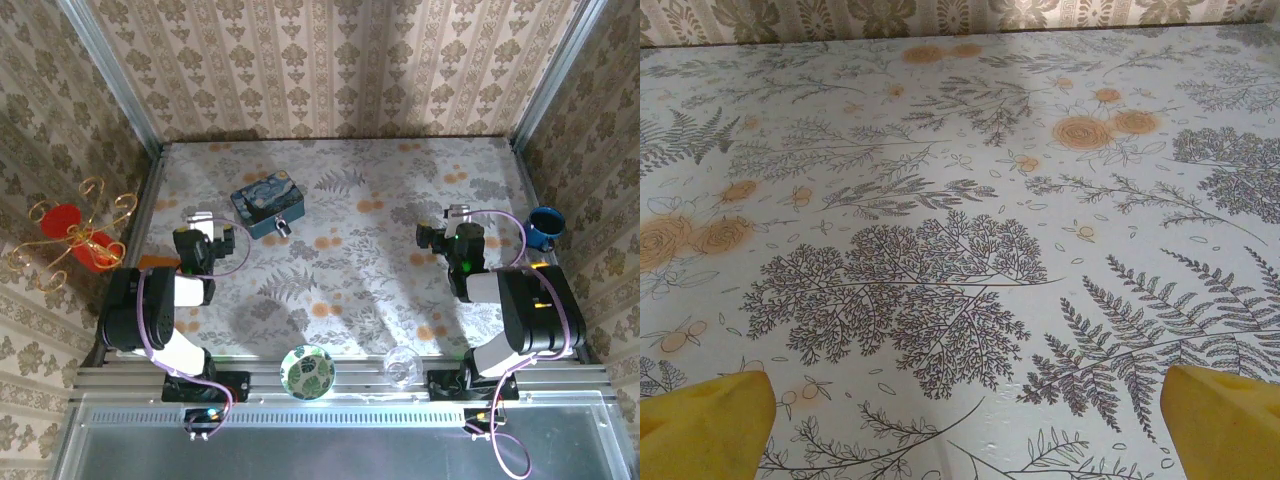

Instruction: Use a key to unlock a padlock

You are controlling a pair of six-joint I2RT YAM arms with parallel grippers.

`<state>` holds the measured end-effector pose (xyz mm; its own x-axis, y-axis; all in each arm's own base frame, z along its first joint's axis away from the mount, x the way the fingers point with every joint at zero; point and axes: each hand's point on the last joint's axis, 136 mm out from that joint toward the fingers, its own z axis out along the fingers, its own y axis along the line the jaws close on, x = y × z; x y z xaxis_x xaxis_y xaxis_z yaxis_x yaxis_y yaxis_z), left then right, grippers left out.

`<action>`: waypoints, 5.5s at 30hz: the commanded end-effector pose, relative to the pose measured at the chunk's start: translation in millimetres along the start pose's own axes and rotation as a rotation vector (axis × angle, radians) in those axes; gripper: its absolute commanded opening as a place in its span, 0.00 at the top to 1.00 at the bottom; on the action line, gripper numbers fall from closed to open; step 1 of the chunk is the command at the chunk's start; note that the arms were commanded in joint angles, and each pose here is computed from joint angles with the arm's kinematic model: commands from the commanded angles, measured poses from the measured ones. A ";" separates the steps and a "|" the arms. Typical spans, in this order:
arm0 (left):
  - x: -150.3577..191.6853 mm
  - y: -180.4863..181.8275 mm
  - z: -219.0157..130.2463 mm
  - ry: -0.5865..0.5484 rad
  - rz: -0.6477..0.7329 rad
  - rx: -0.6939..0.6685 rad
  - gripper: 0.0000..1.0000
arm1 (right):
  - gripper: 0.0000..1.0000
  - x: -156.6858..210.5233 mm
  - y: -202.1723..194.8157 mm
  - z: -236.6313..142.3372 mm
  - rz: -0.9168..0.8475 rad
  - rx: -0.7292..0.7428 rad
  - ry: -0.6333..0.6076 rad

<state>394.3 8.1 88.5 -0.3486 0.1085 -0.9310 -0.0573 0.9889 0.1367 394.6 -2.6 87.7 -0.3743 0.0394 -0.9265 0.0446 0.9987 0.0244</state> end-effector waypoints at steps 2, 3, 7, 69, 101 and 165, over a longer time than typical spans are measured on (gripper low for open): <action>-12.2 -1.6 0.5 -0.039 0.007 0.005 0.00 | 0.00 -10.7 0.8 2.3 -0.012 -0.008 -0.021; -12.1 -1.5 0.4 -0.039 0.007 0.004 0.00 | 0.00 -10.8 1.0 2.4 -0.013 -0.009 -0.022; -12.1 -1.9 0.4 -0.039 0.007 0.005 0.00 | 0.00 -10.9 0.7 2.4 -0.012 -0.008 -0.022; -82.4 14.4 -89.2 -0.080 -0.402 0.017 0.00 | 0.06 10.5 -19.3 -96.4 0.248 0.476 0.484; -76.3 -82.4 -90.6 0.058 -0.518 0.351 0.00 | 0.33 49.9 4.1 -42.2 0.216 0.542 0.731; -130.2 -186.3 -156.5 -0.148 -0.259 0.875 0.01 | 1.00 -121.2 209.5 -146.2 0.629 -0.805 0.474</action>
<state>315.8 -176.3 217.5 -0.4118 -0.2776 -0.8680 0.4452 0.7698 -0.4574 323.1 173.3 230.1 -0.7703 0.3775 -0.5140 -0.1073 0.7178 0.6879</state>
